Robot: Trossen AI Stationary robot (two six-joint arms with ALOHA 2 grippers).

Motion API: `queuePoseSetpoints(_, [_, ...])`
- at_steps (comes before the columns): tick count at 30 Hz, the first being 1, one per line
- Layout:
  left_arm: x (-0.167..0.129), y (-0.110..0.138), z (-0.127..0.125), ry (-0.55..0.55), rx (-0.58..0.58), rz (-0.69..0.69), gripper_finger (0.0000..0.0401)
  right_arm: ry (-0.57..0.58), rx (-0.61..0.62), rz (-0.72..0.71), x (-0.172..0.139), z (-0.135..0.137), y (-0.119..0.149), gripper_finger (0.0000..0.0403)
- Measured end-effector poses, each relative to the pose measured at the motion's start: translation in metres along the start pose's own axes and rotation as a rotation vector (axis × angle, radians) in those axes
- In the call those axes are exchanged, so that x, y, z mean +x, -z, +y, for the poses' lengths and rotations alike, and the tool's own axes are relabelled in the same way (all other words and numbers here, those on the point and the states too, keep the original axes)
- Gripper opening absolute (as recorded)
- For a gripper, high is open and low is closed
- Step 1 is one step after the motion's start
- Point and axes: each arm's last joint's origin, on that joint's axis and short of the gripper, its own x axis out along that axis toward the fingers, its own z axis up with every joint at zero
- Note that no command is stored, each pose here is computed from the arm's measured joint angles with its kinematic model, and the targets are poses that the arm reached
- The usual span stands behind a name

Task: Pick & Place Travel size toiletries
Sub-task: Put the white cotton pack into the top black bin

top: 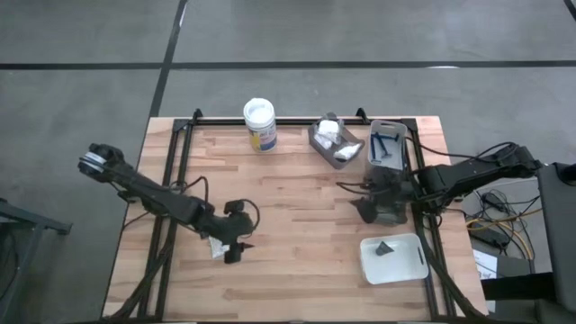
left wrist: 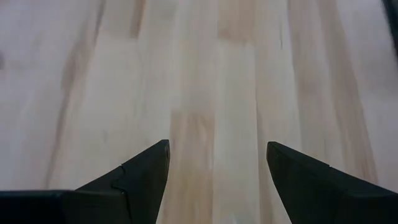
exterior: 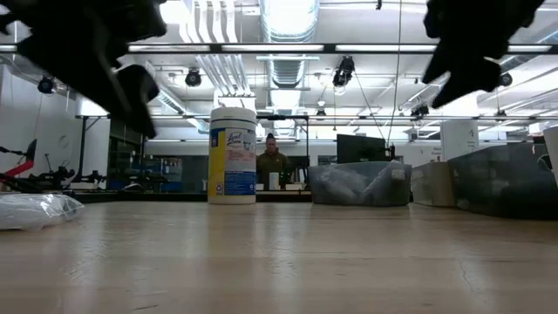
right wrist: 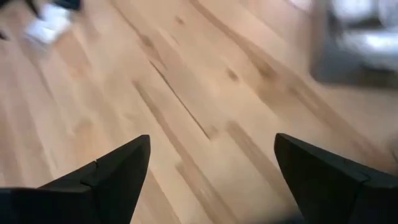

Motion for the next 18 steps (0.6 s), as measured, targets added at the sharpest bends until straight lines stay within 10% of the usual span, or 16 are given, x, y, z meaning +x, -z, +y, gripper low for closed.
queuePoseSetpoints(18, [-0.001,0.061,0.002,-0.156,-0.217,0.296,0.0273,-0.032,-0.185,-0.036,0.058,0.034,-0.001,0.0275])
